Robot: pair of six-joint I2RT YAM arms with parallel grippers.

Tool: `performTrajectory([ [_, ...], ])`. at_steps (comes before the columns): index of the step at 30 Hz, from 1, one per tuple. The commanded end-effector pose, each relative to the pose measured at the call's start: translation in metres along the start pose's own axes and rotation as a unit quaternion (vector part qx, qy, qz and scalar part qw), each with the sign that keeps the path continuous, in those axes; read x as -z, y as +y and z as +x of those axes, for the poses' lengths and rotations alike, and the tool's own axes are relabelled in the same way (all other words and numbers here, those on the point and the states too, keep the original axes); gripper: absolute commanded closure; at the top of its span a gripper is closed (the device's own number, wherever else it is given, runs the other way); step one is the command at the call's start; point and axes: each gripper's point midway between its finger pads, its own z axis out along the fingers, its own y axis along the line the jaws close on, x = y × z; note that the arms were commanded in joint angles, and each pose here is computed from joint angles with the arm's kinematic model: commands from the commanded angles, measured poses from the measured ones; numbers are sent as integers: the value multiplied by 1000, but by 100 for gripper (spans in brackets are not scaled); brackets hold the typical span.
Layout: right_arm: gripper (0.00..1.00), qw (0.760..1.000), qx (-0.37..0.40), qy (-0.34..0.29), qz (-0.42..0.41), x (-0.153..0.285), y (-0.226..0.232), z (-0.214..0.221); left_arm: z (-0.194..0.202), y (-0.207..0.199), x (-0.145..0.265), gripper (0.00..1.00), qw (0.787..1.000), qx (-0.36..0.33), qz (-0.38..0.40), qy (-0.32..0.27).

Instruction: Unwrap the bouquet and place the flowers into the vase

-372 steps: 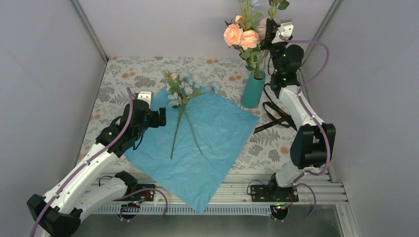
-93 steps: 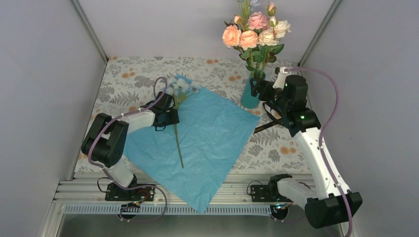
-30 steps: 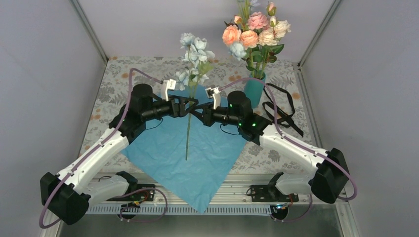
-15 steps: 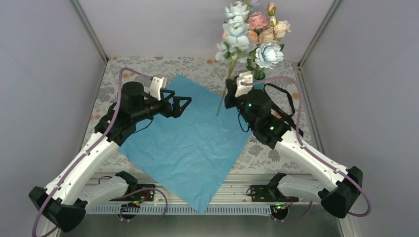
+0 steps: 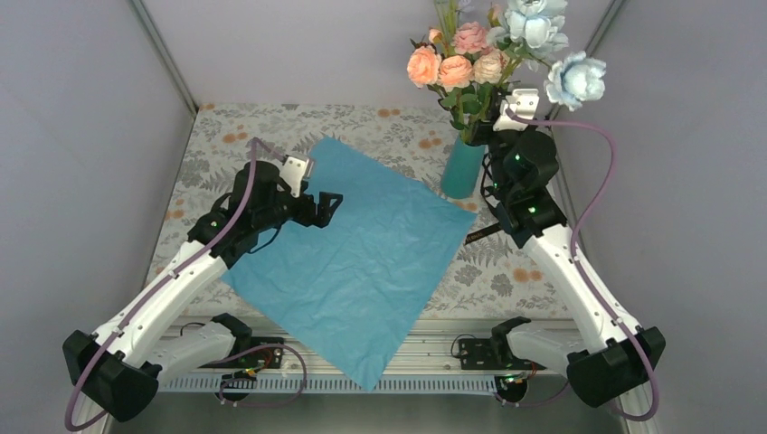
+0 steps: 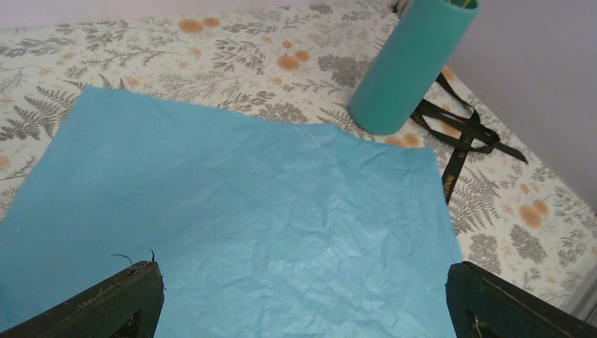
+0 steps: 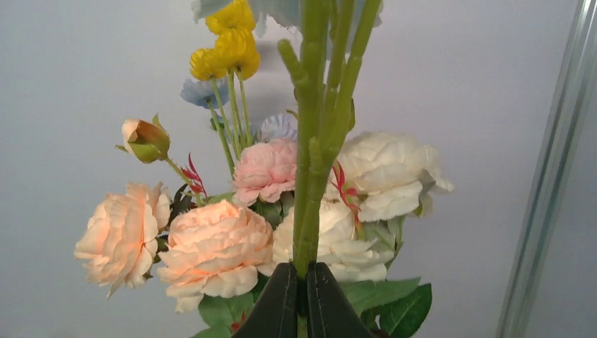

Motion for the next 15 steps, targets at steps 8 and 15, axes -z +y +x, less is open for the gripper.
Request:
performTrajectory([
  [8,96,993,60,-96,-18,-16,3,-30,4,9,0,0,999,-25,-26,-1],
  [15,96,995,71,-60,-17,-34,-1,-7,4,12,2,0,999,-27,-33,-4],
])
